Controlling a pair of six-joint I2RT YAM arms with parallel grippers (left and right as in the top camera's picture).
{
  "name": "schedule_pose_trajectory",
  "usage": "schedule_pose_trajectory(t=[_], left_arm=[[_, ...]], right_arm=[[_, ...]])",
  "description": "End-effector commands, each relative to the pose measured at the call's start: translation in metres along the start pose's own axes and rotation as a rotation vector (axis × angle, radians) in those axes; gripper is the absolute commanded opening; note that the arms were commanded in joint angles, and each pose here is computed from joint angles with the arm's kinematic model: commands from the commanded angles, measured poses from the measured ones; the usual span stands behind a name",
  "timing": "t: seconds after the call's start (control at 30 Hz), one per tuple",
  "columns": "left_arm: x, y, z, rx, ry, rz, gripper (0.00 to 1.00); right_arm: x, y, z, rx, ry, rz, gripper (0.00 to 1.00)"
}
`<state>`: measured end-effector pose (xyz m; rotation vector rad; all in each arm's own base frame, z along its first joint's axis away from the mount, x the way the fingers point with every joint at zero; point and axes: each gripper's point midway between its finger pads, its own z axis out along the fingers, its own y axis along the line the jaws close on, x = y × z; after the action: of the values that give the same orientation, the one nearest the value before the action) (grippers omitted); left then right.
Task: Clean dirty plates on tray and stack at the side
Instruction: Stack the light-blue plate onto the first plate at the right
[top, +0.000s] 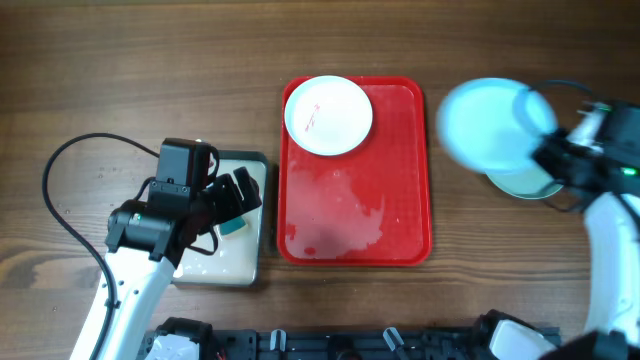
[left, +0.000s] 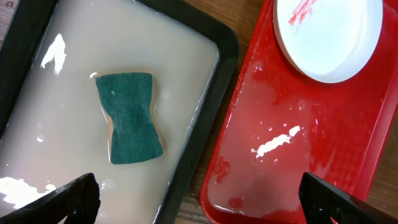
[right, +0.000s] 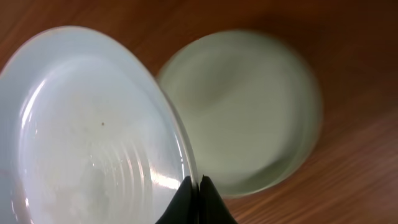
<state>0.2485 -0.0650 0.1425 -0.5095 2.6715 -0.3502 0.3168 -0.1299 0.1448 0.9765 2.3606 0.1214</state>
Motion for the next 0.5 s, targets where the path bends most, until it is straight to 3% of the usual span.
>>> schedule_pose_trajectory(t=[0.0, 0.17, 0.2, 0.23, 0.27, 0.37, 0.47], left_arm=[[-0.004, -0.004, -0.004, 0.018, -0.011, 0.003, 1.00], [-0.004, -0.004, -0.004, 0.018, -0.011, 0.003, 1.00], [-0.004, -0.004, -0.004, 0.018, -0.011, 0.003, 1.00], [-0.004, -0.004, -0.004, 0.018, -0.011, 0.003, 1.00], [-0.004, -0.004, -0.004, 0.018, -0.011, 0.003, 1.00], [-0.004, -0.004, -0.004, 0.018, -0.011, 0.003, 1.00], [-0.004, -0.004, -0.004, 0.018, -0.011, 0.003, 1.00]], right_arm=[[-0.023, -0.071, 0.016, 0.197, -0.043, 0.214, 0.04], [0.006, -0.095, 0.064, 0.262, 0.118, 0.230, 0.06], [0.008, -0.094, 0.066, 0.259, 0.128, 0.226, 0.18], [0.008, -0.080, 0.068, 0.180, 0.146, 0.192, 0.34], [0.002, -0.042, 0.065, -0.006, 0.149, 0.125, 0.41], [0.005, 0.034, 0.032, -0.245, 0.145, -0.055, 0.38], [0.042, 0.123, -0.019, -0.393, 0.163, -0.359, 0.37]])
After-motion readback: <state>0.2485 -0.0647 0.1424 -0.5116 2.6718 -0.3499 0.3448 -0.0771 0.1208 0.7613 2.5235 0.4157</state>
